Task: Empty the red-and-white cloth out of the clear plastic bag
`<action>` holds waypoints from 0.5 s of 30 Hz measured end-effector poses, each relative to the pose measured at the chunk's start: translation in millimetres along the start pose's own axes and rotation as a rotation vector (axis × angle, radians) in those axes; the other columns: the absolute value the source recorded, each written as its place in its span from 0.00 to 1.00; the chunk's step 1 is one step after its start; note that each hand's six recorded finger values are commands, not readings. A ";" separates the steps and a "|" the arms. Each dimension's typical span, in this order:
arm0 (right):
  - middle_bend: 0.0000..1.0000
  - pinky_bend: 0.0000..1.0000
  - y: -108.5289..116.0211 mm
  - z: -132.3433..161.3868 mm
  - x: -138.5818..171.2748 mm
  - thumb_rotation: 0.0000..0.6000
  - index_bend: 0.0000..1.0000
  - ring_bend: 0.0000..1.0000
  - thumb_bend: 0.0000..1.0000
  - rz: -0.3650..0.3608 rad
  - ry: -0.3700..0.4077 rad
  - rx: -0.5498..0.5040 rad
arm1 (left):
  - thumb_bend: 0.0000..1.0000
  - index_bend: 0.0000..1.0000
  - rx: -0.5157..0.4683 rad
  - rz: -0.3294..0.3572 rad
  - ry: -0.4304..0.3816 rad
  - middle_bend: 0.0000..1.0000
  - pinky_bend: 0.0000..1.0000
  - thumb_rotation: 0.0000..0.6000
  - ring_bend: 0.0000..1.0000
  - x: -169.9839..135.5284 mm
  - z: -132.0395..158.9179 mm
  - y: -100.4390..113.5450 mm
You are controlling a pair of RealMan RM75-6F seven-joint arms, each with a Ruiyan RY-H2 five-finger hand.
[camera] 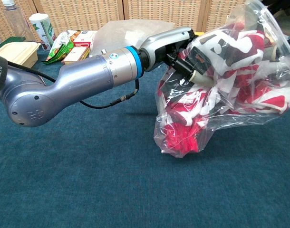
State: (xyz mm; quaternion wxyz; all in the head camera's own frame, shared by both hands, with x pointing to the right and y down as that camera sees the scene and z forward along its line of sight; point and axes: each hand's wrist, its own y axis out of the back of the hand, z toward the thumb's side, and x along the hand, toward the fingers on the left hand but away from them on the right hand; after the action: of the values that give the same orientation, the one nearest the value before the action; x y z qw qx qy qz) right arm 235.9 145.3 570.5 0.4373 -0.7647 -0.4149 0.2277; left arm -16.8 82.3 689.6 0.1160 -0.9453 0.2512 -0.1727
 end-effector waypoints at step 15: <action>0.69 0.94 -15.8 -9.5 3.2 1.00 0.63 0.90 0.49 0.064 -0.104 -0.052 | 0.03 0.00 0.072 -0.114 0.008 0.15 0.10 1.00 0.01 -9.2 10.5 2.6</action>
State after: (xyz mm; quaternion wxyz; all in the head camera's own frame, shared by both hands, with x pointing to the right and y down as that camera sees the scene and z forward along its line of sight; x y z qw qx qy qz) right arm 237.5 147.7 589.0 0.3877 -0.7759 -0.4181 0.2700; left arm -21.4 86.2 676.8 0.1387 -0.9526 0.1911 -0.1918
